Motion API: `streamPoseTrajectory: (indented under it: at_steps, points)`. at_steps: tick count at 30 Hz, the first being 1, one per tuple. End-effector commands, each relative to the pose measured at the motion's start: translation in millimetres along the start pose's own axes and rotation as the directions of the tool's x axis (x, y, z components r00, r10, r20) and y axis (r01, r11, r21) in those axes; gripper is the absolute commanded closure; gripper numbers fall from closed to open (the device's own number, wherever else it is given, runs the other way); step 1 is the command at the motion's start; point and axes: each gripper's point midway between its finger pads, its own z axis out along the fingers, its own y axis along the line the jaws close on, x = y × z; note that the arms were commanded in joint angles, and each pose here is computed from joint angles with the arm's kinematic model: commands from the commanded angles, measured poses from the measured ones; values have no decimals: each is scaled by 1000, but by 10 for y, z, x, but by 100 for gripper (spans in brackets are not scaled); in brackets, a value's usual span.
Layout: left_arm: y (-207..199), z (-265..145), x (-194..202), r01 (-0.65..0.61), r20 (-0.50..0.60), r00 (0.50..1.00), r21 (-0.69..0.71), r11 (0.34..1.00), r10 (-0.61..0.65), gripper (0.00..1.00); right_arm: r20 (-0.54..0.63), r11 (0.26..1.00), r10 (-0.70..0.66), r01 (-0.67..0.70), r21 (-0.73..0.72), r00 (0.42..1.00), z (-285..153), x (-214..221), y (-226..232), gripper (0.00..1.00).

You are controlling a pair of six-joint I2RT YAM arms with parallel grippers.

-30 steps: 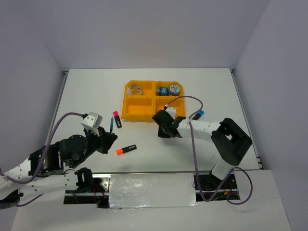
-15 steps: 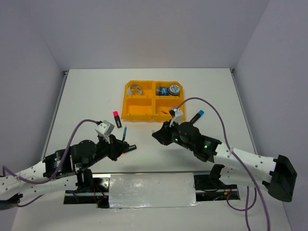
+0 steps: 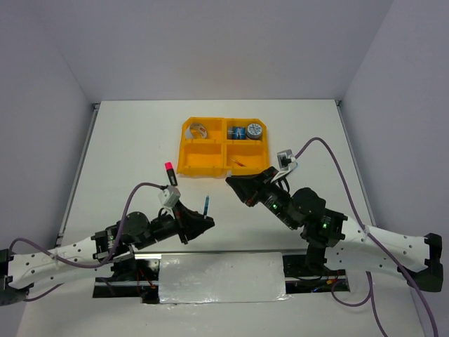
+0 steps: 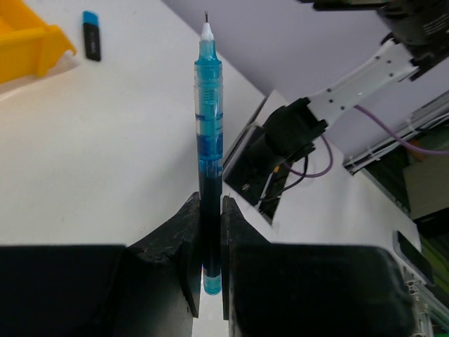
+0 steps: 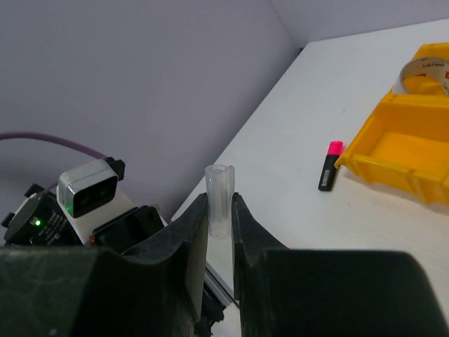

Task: Sort the stationery into containers
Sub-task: Pick up the pen cap from the center of the board, then close the pen cap on the pen.

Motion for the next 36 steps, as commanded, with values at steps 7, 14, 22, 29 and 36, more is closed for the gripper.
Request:
streamPoseTrajectory:
  at_steps: [7, 14, 22, 29, 36]
  points:
    - [-460, 61, -448, 15, 165, 985, 198, 980, -48, 100, 139, 998, 64, -65, 7, 988, 74, -359, 283, 100]
    - [-434, 62, -438, 16, 163, 986, 186, 982, -47, 100, 111, 996, 60, -52, -74, 992, 109, -310, 502, 100]
    - [-418, 93, -386, 22, 144, 988, 182, 983, -49, 100, 61, 994, 46, -40, -105, 997, 216, -144, 607, 100]
    - [-359, 83, -353, 33, 142, 988, 160, 987, -56, 100, 55, 993, 41, -35, -113, 998, 237, -153, 650, 100]
    - [-306, 94, -305, 37, 129, 990, 139, 990, -55, 100, 54, 993, 39, -33, -116, 998, 229, -181, 671, 100]
